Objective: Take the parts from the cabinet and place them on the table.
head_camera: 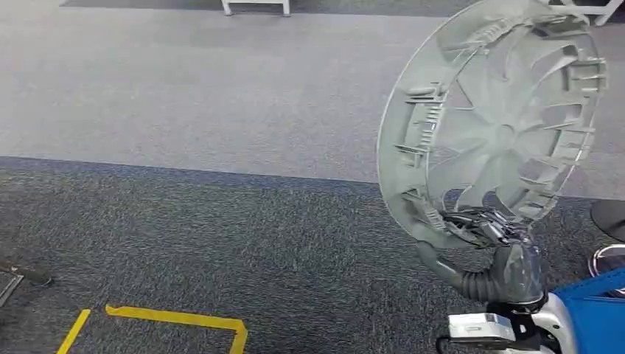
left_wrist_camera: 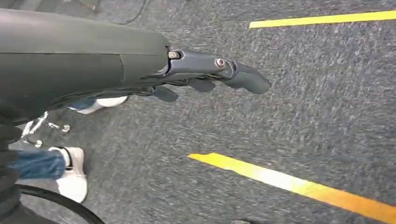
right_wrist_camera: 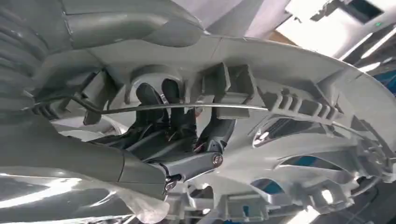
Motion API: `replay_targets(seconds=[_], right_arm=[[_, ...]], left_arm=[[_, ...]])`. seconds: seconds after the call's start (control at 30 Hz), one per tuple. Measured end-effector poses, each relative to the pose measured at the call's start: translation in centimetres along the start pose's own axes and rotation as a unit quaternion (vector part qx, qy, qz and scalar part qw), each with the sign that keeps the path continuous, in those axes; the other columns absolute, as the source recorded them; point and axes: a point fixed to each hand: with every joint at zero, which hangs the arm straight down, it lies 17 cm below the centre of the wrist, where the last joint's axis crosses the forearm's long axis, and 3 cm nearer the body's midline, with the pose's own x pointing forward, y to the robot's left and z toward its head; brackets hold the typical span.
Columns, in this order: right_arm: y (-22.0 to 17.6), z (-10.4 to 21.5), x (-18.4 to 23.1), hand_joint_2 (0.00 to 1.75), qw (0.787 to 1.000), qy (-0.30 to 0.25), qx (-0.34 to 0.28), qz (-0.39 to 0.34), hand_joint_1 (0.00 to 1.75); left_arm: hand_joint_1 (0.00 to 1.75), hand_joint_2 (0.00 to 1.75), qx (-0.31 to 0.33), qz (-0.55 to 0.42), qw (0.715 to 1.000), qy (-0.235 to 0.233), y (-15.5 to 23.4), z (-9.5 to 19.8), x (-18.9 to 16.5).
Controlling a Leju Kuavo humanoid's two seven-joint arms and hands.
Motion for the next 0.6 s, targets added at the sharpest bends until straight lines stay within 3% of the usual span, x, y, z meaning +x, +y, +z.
replay_targets(seconds=[0.6], right_arm=[[-0.5, 0.1, -0.1, 1.75, 1.0, 0.001, -0.003, 0.008, 1.75]], left_arm=[[0.0, 1.75, -0.015, -0.016, 1.0, 0.005, -0.8, 0.6, -0.6]])
